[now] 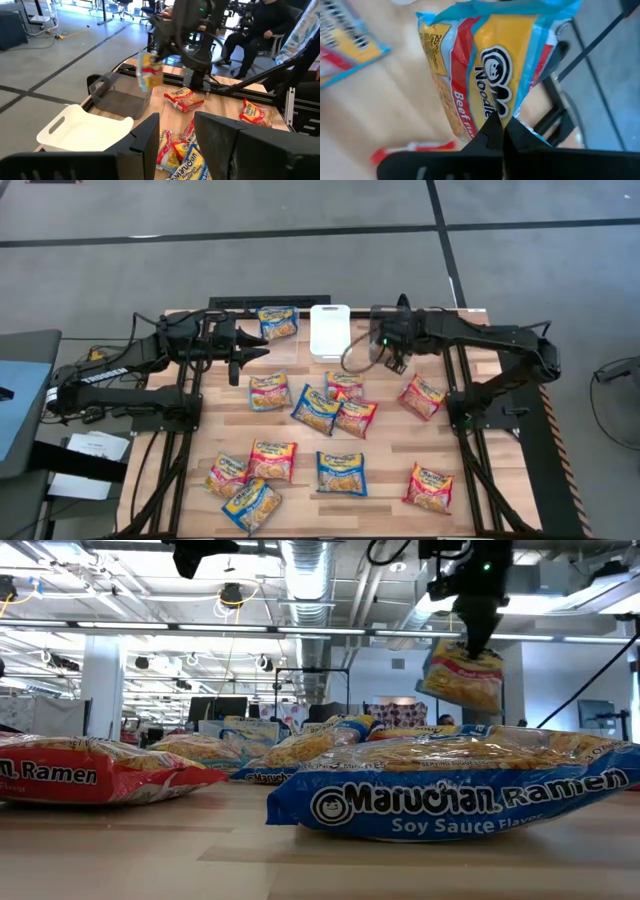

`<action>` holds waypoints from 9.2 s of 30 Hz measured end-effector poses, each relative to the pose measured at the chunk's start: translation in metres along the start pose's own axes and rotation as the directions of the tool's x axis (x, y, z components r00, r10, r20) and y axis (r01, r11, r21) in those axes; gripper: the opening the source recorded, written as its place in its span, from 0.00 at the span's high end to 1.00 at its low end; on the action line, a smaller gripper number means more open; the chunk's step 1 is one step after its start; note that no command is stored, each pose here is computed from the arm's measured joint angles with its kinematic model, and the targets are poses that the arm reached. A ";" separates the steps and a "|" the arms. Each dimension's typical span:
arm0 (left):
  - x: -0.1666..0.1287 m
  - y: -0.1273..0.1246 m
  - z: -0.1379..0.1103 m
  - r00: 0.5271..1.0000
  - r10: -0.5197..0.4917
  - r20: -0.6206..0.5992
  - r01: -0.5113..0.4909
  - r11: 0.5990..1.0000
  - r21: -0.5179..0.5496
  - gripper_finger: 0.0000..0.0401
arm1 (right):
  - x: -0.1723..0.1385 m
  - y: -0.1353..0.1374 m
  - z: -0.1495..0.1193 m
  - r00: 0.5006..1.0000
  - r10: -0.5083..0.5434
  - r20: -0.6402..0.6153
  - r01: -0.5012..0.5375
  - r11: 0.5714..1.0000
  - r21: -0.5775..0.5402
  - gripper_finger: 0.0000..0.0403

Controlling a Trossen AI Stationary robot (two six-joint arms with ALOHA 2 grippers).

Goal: Sort Maruchan noodles
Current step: Put the light blue noodle pack into the black bin, then put the red noodle pack into the white bin

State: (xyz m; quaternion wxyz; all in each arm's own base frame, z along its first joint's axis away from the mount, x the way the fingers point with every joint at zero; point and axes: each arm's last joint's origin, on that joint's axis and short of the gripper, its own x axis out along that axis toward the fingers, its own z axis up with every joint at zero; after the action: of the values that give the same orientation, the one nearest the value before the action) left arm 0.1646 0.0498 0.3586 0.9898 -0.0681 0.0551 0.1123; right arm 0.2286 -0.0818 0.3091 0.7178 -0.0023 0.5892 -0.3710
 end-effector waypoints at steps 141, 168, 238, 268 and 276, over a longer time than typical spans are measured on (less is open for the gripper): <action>0.027 0.006 0.002 0.991 0.113 0.069 -0.126 0.966 0.225 0.51 | -0.058 0.025 0.002 0.880 0.202 0.430 -0.221 0.975 -0.006 0.50; -0.006 -0.004 0.009 0.994 -0.057 0.089 0.068 0.989 -0.129 0.51 | 0.013 0.101 0.023 0.802 0.592 -0.080 -0.596 0.788 -0.155 0.50; -0.006 -0.003 -0.001 0.999 -0.041 -0.014 0.039 0.993 -0.109 0.51 | 0.097 0.153 0.040 0.686 0.668 -0.289 -0.714 0.694 -0.090 0.84; -0.006 -0.003 -0.001 0.999 -0.040 -0.013 0.038 0.993 -0.109 0.51 | 0.027 0.137 0.065 0.876 0.418 -0.239 -0.472 0.843 -0.257 0.99; -0.006 -0.003 -0.001 0.999 -0.033 -0.011 0.031 0.994 -0.108 0.51 | 0.012 0.115 0.078 0.932 0.310 -0.188 -0.355 0.887 -0.295 0.99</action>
State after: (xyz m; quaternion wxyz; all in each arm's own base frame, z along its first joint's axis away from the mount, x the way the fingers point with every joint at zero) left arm 0.1595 0.0461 0.3590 0.9859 -0.1233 0.0544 0.0987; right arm 0.3561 -0.0389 0.2724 0.7185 0.0061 0.6813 -0.1398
